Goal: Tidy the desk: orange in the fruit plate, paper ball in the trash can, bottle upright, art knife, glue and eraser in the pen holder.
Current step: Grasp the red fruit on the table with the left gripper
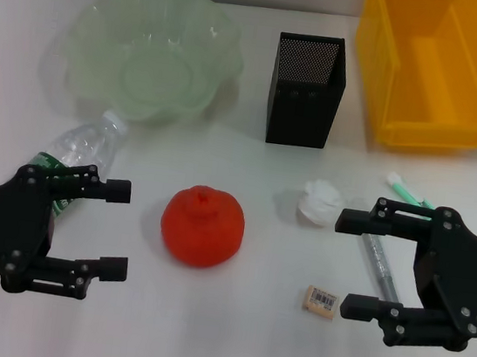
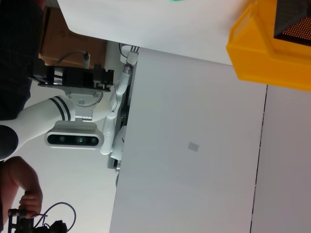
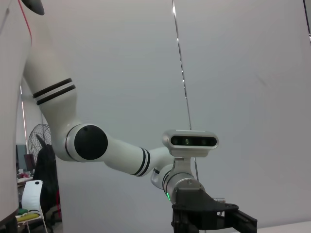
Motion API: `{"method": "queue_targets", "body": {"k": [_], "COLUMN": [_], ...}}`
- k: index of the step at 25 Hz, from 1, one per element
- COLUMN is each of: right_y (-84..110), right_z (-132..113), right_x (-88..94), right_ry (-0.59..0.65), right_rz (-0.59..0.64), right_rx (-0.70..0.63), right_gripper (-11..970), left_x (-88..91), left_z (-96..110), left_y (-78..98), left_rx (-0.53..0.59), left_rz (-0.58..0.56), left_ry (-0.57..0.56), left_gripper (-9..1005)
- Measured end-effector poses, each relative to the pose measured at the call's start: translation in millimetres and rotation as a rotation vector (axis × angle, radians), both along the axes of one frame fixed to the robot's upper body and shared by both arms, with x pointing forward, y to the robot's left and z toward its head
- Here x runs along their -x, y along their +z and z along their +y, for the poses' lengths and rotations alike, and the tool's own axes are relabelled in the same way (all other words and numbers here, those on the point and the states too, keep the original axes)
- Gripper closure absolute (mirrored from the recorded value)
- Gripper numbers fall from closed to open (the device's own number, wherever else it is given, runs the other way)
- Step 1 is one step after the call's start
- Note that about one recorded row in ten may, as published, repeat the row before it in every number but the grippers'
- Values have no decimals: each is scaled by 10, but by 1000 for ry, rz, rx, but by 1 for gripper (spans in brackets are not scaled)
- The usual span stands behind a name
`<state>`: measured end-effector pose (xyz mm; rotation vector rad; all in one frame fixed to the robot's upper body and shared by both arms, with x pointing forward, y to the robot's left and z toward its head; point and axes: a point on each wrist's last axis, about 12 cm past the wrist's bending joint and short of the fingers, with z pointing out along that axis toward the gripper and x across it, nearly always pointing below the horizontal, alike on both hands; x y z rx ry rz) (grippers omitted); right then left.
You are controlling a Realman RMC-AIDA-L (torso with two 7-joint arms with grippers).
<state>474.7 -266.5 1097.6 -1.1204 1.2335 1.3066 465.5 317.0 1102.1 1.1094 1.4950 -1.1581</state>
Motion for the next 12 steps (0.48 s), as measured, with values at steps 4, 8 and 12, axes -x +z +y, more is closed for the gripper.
{"method": "queue_targets", "body": {"k": [4, 8, 12], "right_y": [-2, -5, -16], "right_z": [-2, 1, -11], "right_x": [7, 6, 15], "right_ry": [-3, -7, -17], "right_rz": [2, 4, 7], "right_rx": [-7, -11, -10], "right_gripper": [213, 213, 214], "left_x": [-8, -21, -72], "left_z": [-2, -2, -14], "left_y": [6, 15, 38], "left_rx": [0, -2, -8], "left_rz": [7, 4, 1], "left_ry": [0, -2, 4], "left_gripper": [160, 166, 173]}}
